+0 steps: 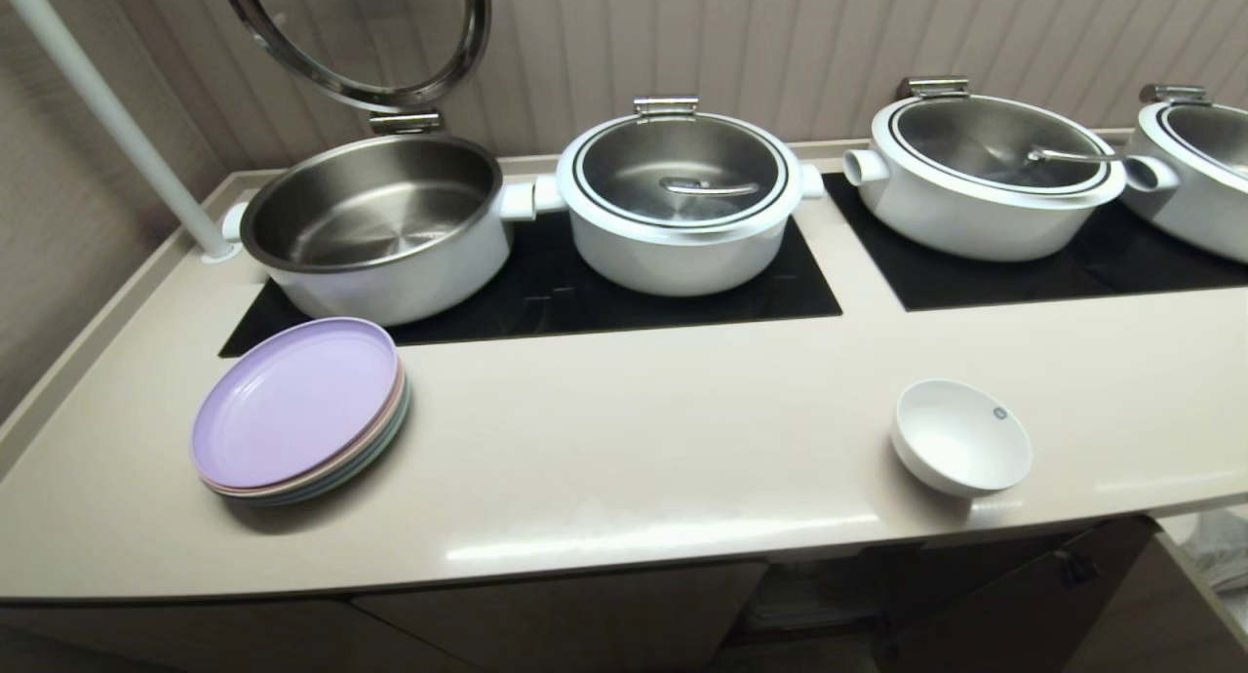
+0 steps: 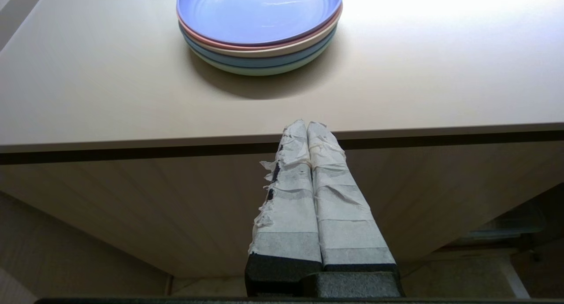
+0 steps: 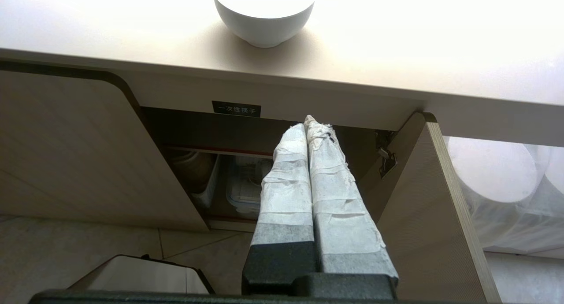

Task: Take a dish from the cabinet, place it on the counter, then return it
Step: Pick up the bowl from the table

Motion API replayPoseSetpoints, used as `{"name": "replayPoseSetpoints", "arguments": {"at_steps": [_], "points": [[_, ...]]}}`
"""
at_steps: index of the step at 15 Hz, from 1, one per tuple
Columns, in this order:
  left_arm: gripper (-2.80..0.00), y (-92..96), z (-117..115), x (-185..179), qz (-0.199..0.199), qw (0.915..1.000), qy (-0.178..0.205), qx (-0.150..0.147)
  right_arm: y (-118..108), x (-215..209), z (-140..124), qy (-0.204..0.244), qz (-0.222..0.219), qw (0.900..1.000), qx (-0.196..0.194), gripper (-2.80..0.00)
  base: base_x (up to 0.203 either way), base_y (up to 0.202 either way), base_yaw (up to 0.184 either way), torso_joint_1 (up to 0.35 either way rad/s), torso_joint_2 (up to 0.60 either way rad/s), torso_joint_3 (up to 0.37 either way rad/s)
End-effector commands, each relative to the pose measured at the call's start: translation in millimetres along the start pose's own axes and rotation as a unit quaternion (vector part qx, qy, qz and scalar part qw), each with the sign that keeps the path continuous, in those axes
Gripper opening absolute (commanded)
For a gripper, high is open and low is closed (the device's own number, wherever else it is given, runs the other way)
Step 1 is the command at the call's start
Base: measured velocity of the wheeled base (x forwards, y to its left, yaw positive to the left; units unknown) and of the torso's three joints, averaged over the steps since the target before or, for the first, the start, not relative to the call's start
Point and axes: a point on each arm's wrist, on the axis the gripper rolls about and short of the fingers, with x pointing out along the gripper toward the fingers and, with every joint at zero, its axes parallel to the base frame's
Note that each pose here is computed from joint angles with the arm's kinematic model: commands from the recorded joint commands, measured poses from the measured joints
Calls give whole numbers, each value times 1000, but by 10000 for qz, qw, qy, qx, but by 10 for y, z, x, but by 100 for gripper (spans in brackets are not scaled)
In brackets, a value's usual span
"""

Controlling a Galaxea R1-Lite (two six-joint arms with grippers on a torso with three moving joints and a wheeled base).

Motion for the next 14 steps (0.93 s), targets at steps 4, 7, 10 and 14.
{"name": "replayPoseSetpoints", "arguments": {"at_steps": [4, 7, 10, 14], "points": [[-280, 0, 0, 0, 4, 10000, -2, -4, 0, 2, 2, 6, 4, 10000, -7, -280, 0, 0, 0, 0, 0, 0], [-280, 0, 0, 0, 4, 10000, -2, -4, 0, 2, 2, 6, 4, 10000, -7, -280, 0, 0, 0, 0, 0, 0], [-280, 0, 0, 0, 4, 10000, -2, -4, 0, 2, 2, 6, 4, 10000, -7, -280, 0, 0, 0, 0, 0, 0], [-280, 0, 0, 0, 4, 10000, -2, -4, 0, 2, 2, 6, 4, 10000, -7, -280, 0, 0, 0, 0, 0, 0]]}}
